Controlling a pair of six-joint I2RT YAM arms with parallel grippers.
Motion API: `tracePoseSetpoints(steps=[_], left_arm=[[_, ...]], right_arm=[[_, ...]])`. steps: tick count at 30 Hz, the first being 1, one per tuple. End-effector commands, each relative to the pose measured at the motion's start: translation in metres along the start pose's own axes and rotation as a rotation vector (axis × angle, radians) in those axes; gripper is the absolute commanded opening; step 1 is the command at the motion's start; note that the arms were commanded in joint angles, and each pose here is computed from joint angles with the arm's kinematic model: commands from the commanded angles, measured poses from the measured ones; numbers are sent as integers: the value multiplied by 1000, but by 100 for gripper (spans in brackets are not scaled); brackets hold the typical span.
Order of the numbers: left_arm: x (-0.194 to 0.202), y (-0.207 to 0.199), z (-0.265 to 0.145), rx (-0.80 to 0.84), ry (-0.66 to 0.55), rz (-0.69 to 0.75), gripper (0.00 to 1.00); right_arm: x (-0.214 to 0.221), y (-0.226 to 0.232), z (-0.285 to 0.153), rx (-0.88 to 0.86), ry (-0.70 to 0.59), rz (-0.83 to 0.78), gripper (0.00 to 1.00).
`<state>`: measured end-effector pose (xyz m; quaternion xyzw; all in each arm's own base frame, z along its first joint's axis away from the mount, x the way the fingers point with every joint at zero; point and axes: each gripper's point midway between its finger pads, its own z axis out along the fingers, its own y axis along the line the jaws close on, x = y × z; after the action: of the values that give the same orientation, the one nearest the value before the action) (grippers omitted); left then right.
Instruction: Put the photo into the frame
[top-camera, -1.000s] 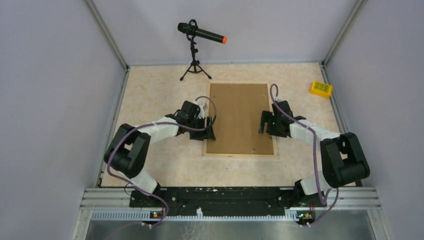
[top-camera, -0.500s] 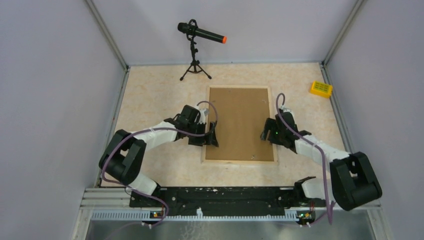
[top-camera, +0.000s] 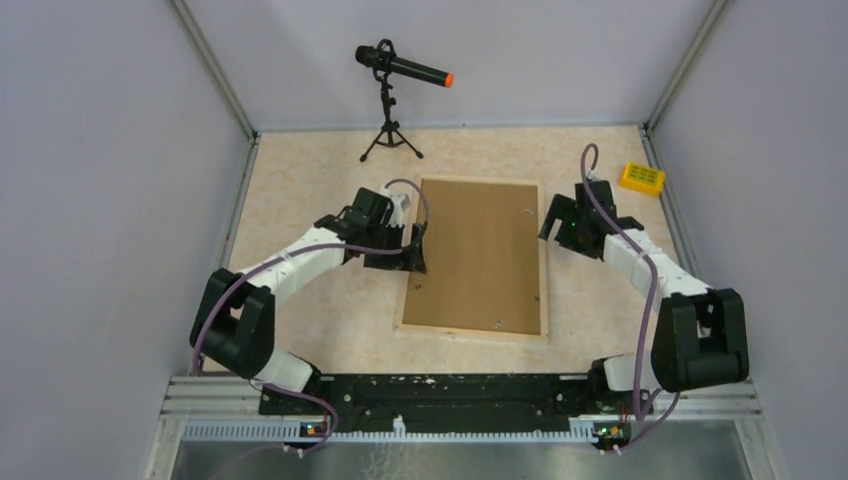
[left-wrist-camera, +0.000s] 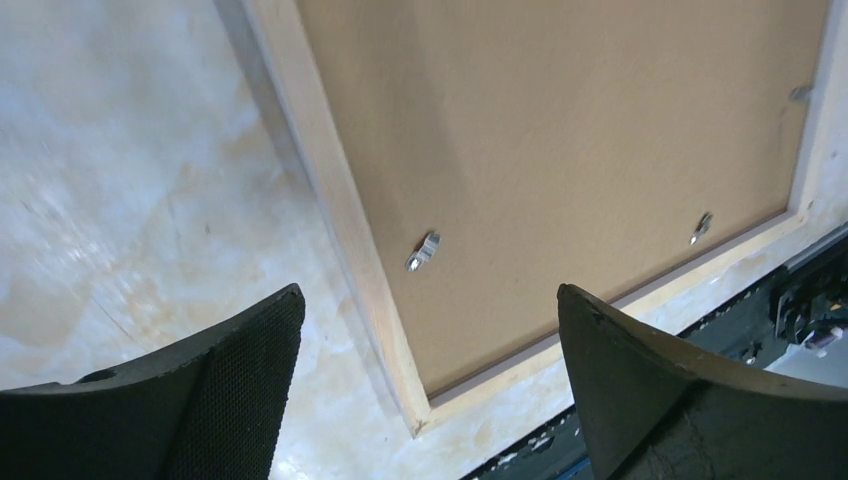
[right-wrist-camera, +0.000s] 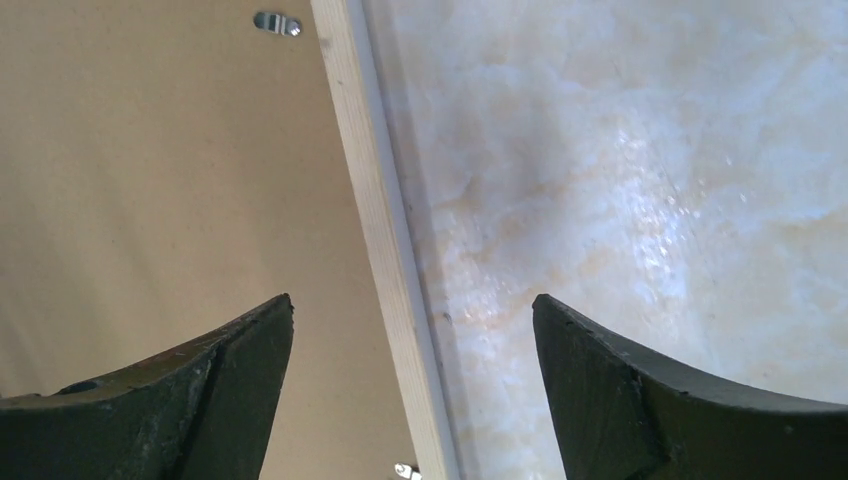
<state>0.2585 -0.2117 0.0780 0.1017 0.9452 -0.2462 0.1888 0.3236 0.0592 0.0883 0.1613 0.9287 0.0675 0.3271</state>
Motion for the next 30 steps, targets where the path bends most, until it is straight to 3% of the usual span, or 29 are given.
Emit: tracePoseSetpoints(steps=[1,7,13,15,17,26,30], left_arm=[[-36,-6,-3,-7,-23,108,99],[-31,1,21,43,52,66,99],[-27,9,25,60,71,59,99],[-28,8,23,63,63,59,99],[-28,10,22,57,59,62,99],[-30,10,20,72,46,53,99],[-31,5,19,107,41,46,99]], right_arm=[[-15,23,20,-70,33,11,86],[-49,32,60,-16,27,-39,77],[-69,42,99,22,51,-40,75],[-73,40,110,50,57,-52,69],[-74,40,117,53,63,-65,64],[-63,32,130,83,82,-119,63],[-57,25,141,127,85,-132,52]])
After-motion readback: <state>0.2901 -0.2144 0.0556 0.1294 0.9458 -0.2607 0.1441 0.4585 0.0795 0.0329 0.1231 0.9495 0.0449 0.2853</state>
